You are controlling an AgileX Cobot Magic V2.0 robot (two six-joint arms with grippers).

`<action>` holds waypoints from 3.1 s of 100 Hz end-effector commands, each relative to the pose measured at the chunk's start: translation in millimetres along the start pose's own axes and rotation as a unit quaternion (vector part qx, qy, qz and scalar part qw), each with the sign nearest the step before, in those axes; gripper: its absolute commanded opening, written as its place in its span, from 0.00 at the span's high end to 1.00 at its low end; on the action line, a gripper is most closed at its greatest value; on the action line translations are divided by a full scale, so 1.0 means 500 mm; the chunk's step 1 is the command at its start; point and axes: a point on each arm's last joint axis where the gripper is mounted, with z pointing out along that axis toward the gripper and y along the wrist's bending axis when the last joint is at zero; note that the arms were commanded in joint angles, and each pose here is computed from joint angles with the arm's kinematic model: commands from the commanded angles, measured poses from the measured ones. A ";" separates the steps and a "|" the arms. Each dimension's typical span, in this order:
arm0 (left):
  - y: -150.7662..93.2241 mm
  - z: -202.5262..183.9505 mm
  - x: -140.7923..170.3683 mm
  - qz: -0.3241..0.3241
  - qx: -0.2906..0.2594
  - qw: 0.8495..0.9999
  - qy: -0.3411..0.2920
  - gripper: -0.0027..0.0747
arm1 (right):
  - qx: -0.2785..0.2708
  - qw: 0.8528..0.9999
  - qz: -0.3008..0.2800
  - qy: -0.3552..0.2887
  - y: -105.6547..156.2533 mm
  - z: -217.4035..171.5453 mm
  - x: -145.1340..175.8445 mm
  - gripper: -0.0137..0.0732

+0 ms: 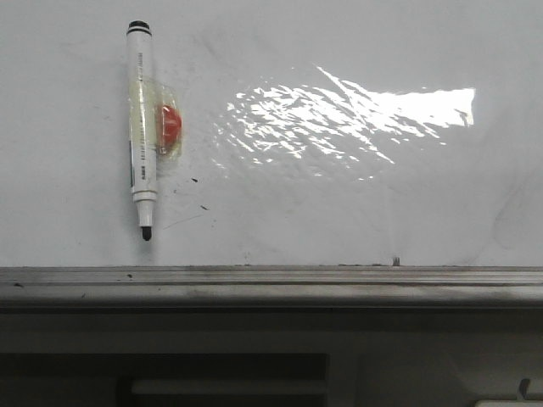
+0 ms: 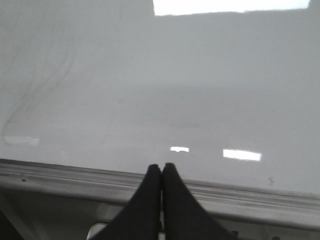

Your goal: Write number 9 on whiteboard

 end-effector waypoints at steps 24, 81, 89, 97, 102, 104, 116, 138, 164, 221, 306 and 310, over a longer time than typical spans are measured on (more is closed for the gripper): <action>0.003 -0.009 -0.046 -0.277 0.031 0.948 -0.154 0.99 | -0.032 0.989 0.027 -0.139 0.010 -0.004 -0.036 0.91; 0.011 -0.027 -0.095 -0.437 0.066 0.879 -0.180 0.99 | -0.062 0.965 0.125 -0.221 0.012 -0.060 -0.154 0.91; 0.006 -0.033 -0.123 -0.400 0.080 0.898 -0.164 0.99 | -0.047 0.977 0.084 -0.189 0.012 -0.072 -0.183 0.91; -0.001 -0.032 -0.147 -0.360 0.091 0.920 -0.130 0.99 | -0.026 0.988 0.049 -0.145 0.008 -0.081 -0.213 0.91; -0.007 -0.026 -0.159 -0.323 0.098 0.937 -0.089 0.99 | -0.010 0.993 0.027 -0.113 0.004 -0.082 -0.229 0.91; -0.010 -0.022 -0.164 -0.305 0.102 0.944 -0.066 0.99 | -0.005 0.995 0.022 -0.101 0.003 -0.082 -0.236 0.91; -0.022 0.004 -0.193 -0.192 0.132 0.972 0.040 0.99 | 0.014 0.999 0.002 -0.048 -0.001 -0.072 -0.271 0.91; -0.054 0.045 -0.259 -0.131 0.235 0.961 0.065 0.77 | 0.009 1.000 0.010 -0.013 0.004 -0.041 -0.303 0.84; -0.140 0.107 -0.258 -0.179 0.371 0.899 0.146 0.45 | -0.028 1.000 0.004 0.012 0.017 -0.030 -0.311 0.39; -0.278 0.191 -0.231 -0.144 0.370 0.893 0.211 0.47 | -0.042 0.999 0.002 0.014 0.022 -0.029 -0.311 0.38; -0.307 0.138 -0.255 0.369 0.527 0.759 0.101 0.99 | -0.416 0.897 -0.133 0.070 0.157 -0.015 -0.335 0.38; -0.311 0.133 -0.254 0.411 0.526 0.739 0.085 0.99 | -0.434 0.887 -0.144 0.066 0.164 -0.008 -0.336 0.38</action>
